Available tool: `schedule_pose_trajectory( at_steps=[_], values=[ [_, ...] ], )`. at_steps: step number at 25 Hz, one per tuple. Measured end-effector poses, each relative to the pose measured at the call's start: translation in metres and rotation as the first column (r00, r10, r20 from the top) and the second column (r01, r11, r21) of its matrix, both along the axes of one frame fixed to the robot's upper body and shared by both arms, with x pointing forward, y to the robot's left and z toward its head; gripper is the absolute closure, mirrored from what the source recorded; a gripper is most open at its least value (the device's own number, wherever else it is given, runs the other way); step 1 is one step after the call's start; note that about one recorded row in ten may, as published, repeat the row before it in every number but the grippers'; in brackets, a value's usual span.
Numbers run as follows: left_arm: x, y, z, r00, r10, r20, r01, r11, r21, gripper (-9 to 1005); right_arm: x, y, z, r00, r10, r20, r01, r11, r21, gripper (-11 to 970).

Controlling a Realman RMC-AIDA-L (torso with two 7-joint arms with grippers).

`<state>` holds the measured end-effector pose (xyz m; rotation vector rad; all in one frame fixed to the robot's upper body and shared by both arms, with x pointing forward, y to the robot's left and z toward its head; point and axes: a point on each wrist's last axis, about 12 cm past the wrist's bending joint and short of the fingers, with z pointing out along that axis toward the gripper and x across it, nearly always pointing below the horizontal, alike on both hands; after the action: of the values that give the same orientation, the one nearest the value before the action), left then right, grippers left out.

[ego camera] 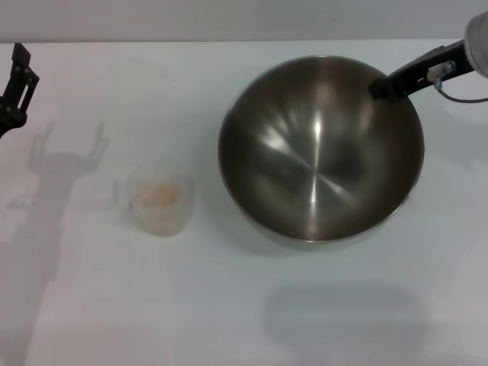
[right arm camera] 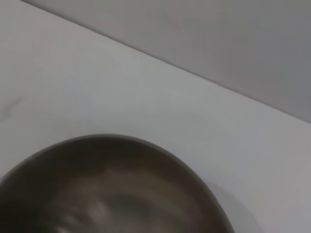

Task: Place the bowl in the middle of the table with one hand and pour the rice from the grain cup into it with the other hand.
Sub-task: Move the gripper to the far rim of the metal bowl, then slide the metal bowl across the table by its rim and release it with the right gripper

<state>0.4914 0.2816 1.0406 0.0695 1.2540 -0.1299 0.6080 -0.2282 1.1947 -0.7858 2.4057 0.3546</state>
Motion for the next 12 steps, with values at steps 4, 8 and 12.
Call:
schedule_pose_trajectory(
  at_steps=[4, 8, 12],
  values=[
    [0.001, 0.001, 0.0, 1.0, 0.003, 0.002, -0.003, 1.0, 0.004, 155, -0.006, -0.001, 0.002, 0.999, 0.053, -0.004, -0.053, 0.998, 0.031, 938],
    [0.001, 0.002, 0.001, 1.0, 0.013, 0.003, -0.013, 1.0, -0.001, 155, -0.013, -0.003, 0.004, 0.992, 0.124, -0.018, -0.123, 0.99, 0.07, 936],
    [0.0, 0.002, 0.001, 1.0, 0.014, 0.003, -0.014, 1.0, -0.002, 155, -0.02, 0.0, 0.002, 0.978, 0.203, -0.039, -0.199, 0.977, 0.076, 934]
  ],
)
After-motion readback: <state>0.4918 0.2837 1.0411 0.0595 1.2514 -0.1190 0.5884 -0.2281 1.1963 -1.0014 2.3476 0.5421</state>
